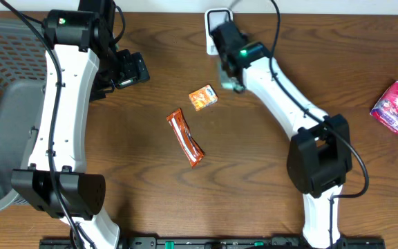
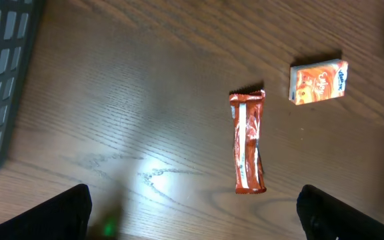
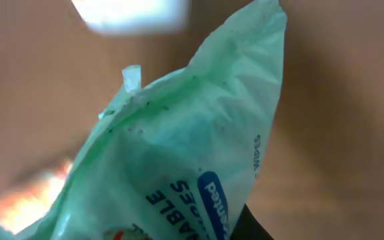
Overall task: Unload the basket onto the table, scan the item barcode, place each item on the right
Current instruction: 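Grasp the mint-green wrapper and hold it up to the white scanner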
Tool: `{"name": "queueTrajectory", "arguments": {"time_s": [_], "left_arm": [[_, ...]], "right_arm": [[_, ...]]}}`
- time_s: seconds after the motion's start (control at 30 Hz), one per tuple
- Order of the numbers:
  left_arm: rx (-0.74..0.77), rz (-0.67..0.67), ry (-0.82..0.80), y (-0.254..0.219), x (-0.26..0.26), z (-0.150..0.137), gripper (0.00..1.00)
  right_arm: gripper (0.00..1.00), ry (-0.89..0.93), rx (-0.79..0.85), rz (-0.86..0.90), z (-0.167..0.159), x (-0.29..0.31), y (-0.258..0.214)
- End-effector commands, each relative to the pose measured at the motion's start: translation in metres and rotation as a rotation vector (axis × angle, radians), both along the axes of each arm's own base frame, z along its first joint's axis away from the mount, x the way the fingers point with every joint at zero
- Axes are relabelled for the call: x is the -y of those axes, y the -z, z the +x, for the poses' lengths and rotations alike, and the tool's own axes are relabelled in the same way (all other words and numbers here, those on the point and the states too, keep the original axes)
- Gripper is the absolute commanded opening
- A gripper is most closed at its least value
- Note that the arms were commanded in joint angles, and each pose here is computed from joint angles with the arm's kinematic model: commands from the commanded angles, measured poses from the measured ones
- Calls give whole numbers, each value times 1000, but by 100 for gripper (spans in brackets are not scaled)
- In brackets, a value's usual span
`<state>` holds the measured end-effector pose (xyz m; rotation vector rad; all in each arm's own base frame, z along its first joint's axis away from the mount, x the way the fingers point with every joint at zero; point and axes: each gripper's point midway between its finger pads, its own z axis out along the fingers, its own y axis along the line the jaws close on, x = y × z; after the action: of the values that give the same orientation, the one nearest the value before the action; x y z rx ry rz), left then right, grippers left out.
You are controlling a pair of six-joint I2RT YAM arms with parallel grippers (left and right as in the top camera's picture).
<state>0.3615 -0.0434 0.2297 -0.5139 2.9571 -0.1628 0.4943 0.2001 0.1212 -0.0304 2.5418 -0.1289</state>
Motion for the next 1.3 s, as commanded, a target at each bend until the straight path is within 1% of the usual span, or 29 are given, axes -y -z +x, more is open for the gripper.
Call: {"name": "queueTrajectory", "arguments": {"time_s": [0.0, 0.07, 0.2, 0.33, 0.4, 0.5, 0.6, 0.9, 1.0, 1.1, 1.2, 1.27], "left_arm": [[-11, 6, -6, 3, -2, 0, 98], [-11, 6, -6, 3, -2, 0, 98], [-12, 6, -6, 3, -2, 0, 98], [-11, 6, -6, 3, -2, 0, 98], [-12, 6, -6, 3, -2, 0, 98], [-12, 6, -6, 3, -2, 0, 98], [-12, 6, -6, 3, -2, 0, 98], [-11, 6, -6, 3, -2, 0, 98], [-12, 6, -6, 3, -2, 0, 98], [-11, 6, -6, 3, -2, 0, 98], [-11, 6, -6, 3, -2, 0, 98], [-11, 6, -6, 3, -2, 0, 98]], "right_arm": [[1, 83, 167, 3, 22, -5, -26], [1, 86, 244, 45, 37, -15, -36], [1, 137, 377, 62, 60, -15, -49], [1, 105, 465, 62, 86, -25, -40], [4, 99, 498, 67, 95, -30, -33], [9, 107, 531, 80, 104, -34, -21], [8, 152, 559, 57, 108, -26, -20], [8, 122, 635, 22, 123, -21, -57], [8, 138, 670, 34, 130, -14, -70], [5, 158, 699, 67, 138, -4, -75], [5, 83, 682, 167, 151, -6, -69], [5, 76, 666, 234, 156, -3, -63]]}}
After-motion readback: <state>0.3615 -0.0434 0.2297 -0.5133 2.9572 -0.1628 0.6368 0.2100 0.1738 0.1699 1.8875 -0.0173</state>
